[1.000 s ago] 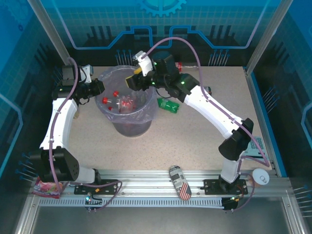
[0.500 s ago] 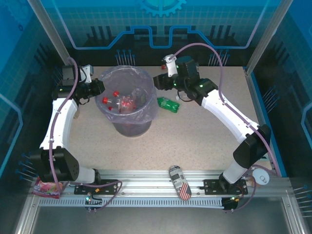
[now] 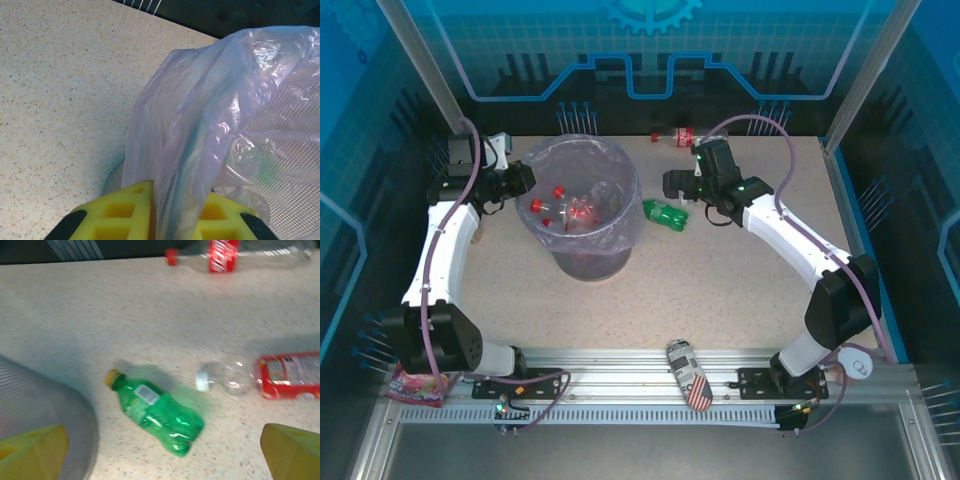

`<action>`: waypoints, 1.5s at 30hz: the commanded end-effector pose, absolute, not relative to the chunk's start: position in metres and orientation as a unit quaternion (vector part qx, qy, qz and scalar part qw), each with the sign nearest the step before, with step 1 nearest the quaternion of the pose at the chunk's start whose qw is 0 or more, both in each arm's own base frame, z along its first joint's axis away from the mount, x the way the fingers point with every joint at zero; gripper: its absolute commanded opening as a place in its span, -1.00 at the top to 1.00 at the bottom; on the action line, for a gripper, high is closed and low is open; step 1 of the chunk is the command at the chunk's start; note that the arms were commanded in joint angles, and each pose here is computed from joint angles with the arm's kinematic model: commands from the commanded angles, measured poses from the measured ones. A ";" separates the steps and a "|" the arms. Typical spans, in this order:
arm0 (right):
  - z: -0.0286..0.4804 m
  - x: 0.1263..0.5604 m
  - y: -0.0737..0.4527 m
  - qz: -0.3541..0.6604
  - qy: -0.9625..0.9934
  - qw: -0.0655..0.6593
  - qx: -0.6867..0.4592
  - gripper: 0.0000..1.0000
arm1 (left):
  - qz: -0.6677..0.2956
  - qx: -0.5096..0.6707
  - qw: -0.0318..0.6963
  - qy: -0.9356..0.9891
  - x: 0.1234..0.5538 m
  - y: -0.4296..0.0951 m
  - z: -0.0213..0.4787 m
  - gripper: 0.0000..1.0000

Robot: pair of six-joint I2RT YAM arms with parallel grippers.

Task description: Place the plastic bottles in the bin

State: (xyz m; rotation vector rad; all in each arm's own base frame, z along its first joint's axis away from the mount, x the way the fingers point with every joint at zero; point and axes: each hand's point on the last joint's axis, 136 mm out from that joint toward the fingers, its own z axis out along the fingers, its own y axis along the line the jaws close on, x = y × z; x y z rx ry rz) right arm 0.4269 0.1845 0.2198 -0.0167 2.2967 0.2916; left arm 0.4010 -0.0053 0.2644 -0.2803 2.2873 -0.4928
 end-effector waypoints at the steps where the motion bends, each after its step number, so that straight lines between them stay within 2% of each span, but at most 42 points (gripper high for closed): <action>1: 0.203 0.429 0.151 0.102 0.911 0.390 0.088 -0.99 | -0.216 -0.106 0.331 0.912 0.387 -0.017 0.235 1.00; 9: 0.146 0.439 0.099 0.103 0.881 0.373 0.272 -0.99 | -0.218 -0.103 0.333 0.911 0.386 -0.018 0.237 1.00; 17: 0.114 0.469 0.084 0.138 0.845 0.380 0.350 -0.99 | -0.236 -0.097 0.326 0.911 0.387 -0.028 0.233 1.00; 21: 0.098 0.479 0.076 0.136 0.832 0.378 0.383 -1.00 | -0.215 -0.099 0.328 0.915 0.386 -0.023 0.233 1.00; 35: 0.053 0.516 0.073 0.125 0.835 0.355 0.401 -1.00 | -0.205 -0.099 0.329 0.916 0.386 -0.019 0.232 1.00; 45: 0.040 0.539 0.068 0.119 0.835 0.346 0.410 -1.00 | -0.205 -0.098 0.328 0.917 0.387 -0.019 0.231 1.00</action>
